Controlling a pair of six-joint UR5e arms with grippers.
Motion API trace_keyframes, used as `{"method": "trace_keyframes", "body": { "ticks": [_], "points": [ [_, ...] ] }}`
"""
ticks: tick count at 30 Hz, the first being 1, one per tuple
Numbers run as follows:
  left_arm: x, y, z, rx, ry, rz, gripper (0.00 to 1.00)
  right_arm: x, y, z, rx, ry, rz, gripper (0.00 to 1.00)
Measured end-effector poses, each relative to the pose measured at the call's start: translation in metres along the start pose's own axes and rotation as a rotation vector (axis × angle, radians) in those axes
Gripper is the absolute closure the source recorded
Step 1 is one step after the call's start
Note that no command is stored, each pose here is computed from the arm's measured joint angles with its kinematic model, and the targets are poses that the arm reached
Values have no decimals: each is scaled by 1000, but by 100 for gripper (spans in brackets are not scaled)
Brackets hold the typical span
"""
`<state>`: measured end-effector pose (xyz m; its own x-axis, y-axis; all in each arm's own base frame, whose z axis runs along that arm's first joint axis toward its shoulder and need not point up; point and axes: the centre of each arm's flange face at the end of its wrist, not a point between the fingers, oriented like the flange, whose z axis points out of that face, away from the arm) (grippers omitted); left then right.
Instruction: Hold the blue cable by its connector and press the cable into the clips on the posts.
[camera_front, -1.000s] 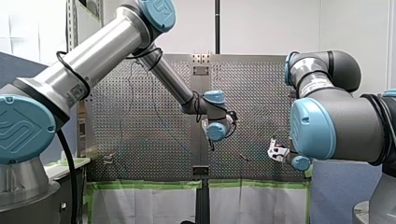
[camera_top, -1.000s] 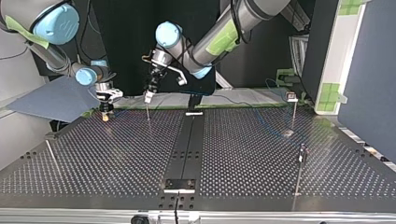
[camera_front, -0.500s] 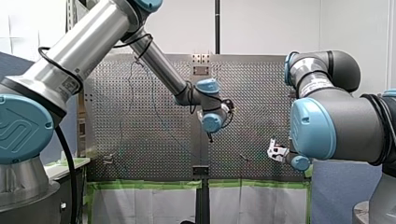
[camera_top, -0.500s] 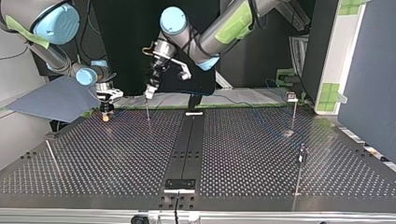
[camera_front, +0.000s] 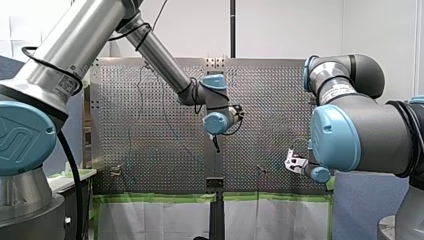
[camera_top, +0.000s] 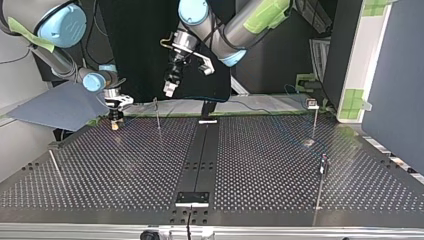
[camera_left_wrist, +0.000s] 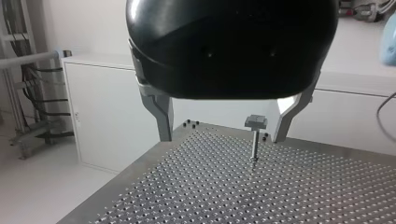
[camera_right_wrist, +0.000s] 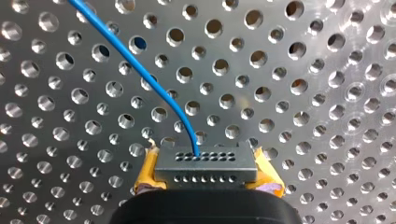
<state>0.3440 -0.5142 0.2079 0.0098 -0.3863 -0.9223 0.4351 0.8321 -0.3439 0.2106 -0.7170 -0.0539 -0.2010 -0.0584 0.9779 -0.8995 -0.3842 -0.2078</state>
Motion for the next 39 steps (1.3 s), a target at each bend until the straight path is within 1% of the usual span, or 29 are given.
{"method": "trace_keyframes", "body": {
  "ticks": [4, 9, 14, 19, 23, 29, 33, 39],
  "points": [
    [-7, 2, -14, -13, 17, 8, 1, -1, -1, 0, 2, 0, 0, 100],
    [-13, 5, -31, -41, 23, 39, 1, -1, -2, 0, 4, 2, 0, 100],
    [-6, 8, -49, -63, 33, 80, 1, -1, -4, 1, 7, 4, 0, 100],
    [3, 11, -68, -86, 32, 123, 1, -1, -5, 1, 11, 5, 0, 100],
    [8, 19, -82, -114, 28, 156, 1, -1, -5, 1, 11, 6, 0, 100],
    [15, 32, -99, -154, 22, 191, 1, -2, -6, 1, 11, 6, -1, 100],
    [20, 38, -110, -158, 22, 199, 1, -2, -6, 1, 12, 5, -1, 100],
    [27, 46, -128, -147, 29, 223, 1, -2, -6, 1, 8, 4, -2, 100]
  ]
}}
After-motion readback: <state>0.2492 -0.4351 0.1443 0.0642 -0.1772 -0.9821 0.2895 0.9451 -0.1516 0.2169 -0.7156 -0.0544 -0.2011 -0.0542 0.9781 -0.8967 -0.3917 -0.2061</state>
